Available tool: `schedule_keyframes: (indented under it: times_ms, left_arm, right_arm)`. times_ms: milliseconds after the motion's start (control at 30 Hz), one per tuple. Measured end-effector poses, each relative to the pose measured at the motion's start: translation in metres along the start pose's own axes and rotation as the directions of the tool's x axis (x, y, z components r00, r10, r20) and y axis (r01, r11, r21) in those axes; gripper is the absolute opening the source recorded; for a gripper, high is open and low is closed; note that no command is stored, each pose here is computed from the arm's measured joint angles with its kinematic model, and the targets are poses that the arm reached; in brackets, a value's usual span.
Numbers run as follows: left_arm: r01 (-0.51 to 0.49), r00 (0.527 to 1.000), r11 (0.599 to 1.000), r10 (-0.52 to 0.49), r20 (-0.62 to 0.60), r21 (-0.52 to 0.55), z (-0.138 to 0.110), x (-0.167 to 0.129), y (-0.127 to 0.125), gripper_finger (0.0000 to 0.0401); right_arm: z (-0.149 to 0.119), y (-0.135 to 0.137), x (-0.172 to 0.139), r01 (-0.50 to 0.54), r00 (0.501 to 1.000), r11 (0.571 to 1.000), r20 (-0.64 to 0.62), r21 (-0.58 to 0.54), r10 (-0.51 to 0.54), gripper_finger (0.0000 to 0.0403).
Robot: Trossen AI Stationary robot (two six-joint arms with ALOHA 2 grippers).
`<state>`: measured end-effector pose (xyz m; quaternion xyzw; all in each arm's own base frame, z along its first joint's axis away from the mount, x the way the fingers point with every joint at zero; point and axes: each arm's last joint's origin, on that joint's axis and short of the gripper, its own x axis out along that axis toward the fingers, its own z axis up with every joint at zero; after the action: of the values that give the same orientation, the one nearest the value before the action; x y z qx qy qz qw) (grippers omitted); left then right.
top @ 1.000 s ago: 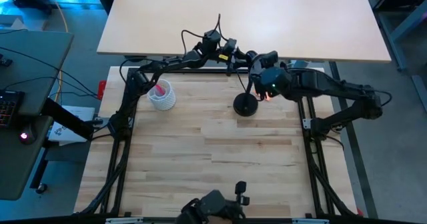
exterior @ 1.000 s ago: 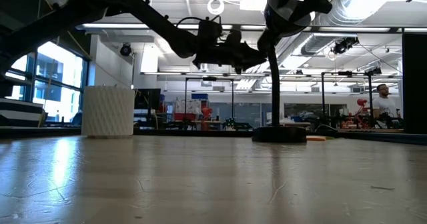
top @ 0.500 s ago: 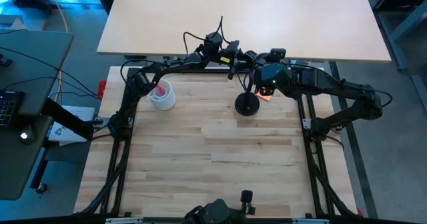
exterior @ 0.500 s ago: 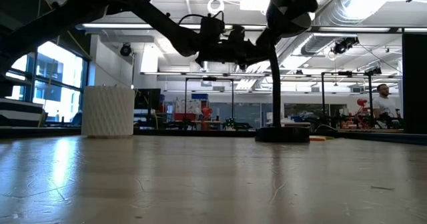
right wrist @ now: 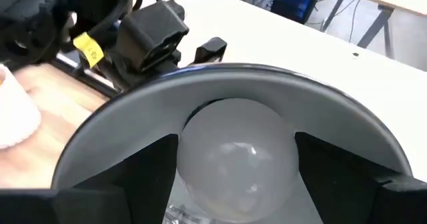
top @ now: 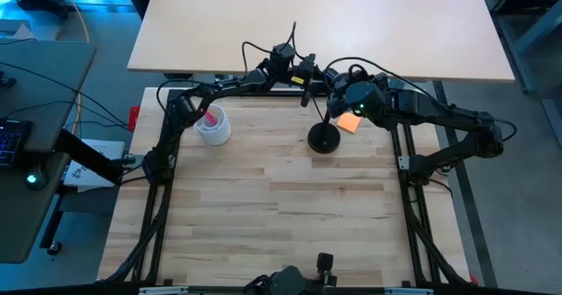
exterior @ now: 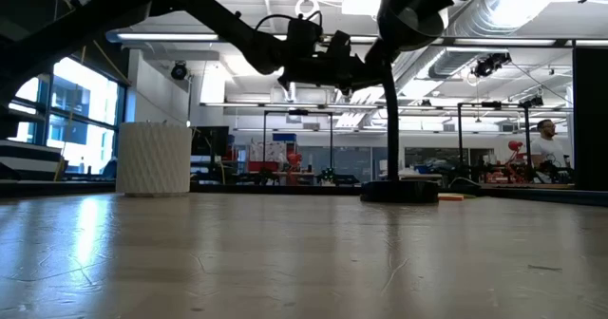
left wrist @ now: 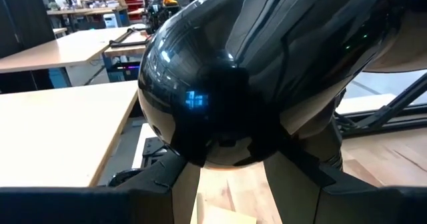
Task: Screw lightbulb
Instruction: Insert the light bulb into the desk lamp
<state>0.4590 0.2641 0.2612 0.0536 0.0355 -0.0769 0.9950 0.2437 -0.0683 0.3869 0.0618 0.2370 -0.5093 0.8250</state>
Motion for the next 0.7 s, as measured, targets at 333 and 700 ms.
schedule_keyframes:
  times_ms: [333,700]
  left_arm:
    - [0.006,1.000,1.000,-0.006,-0.010,-0.006,-0.0002,-0.0002,-0.0006,0.0154]
    - [0.011,1.000,1.000,-0.011,-0.021,-0.008,-0.0008,-0.0005,-0.0010,0.0154]
  right_arm:
    - [0.0032,0.0009,0.0003,-0.010,1.000,0.999,0.024,0.047,0.009,0.0291]
    - [0.0017,0.0005,0.0028,-0.049,0.999,0.997,-0.012,-0.061,0.048,0.0292]
